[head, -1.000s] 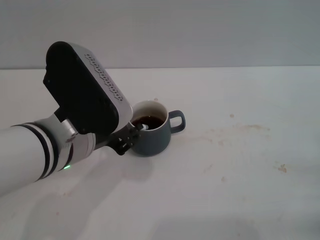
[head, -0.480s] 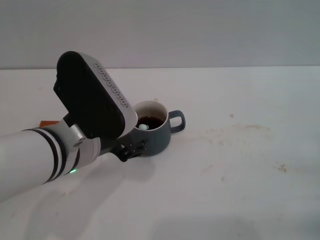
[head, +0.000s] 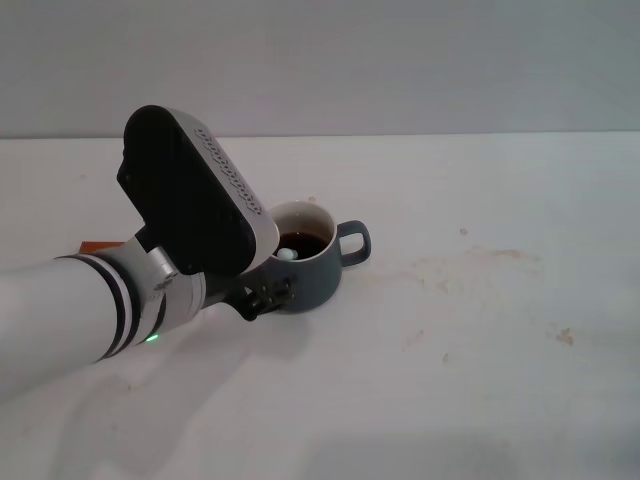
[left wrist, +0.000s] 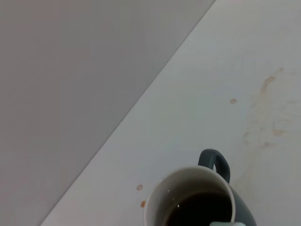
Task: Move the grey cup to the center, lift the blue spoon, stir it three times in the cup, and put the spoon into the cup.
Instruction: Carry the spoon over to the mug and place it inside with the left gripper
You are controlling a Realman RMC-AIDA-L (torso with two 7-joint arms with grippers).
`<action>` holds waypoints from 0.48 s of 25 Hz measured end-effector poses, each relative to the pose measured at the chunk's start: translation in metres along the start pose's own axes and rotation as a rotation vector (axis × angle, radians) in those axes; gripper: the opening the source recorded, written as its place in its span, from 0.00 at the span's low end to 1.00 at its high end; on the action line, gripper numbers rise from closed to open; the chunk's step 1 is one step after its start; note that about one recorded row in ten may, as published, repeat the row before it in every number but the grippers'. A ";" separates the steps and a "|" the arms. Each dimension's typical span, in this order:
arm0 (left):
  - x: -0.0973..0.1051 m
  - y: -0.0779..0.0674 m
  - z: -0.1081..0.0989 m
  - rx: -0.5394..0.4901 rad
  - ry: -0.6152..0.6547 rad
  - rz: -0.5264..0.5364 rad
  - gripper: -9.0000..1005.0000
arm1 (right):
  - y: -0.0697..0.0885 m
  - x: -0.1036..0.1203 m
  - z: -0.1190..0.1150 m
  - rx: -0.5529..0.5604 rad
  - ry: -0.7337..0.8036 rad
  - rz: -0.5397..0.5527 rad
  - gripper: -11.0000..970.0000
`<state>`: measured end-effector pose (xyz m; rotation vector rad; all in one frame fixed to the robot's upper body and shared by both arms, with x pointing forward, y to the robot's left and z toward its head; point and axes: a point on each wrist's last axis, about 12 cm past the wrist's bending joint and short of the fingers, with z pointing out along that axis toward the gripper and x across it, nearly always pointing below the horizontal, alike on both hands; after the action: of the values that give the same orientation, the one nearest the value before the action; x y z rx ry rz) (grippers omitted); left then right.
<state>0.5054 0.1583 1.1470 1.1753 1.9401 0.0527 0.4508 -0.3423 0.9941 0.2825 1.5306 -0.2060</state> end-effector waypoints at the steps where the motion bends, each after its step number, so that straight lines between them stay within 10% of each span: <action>1: 0.000 0.000 0.000 -0.002 -0.003 0.000 0.76 | 0.000 0.000 0.000 0.000 0.000 0.000 0.01; 12: -0.002 -0.001 0.002 -0.004 -0.013 0.003 0.64 | 0.000 0.000 0.000 0.000 -0.002 -0.002 0.01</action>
<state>0.5065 0.1563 1.1467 1.1734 1.9262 0.0501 0.4506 -0.3424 0.9944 0.2808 1.5287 -0.2076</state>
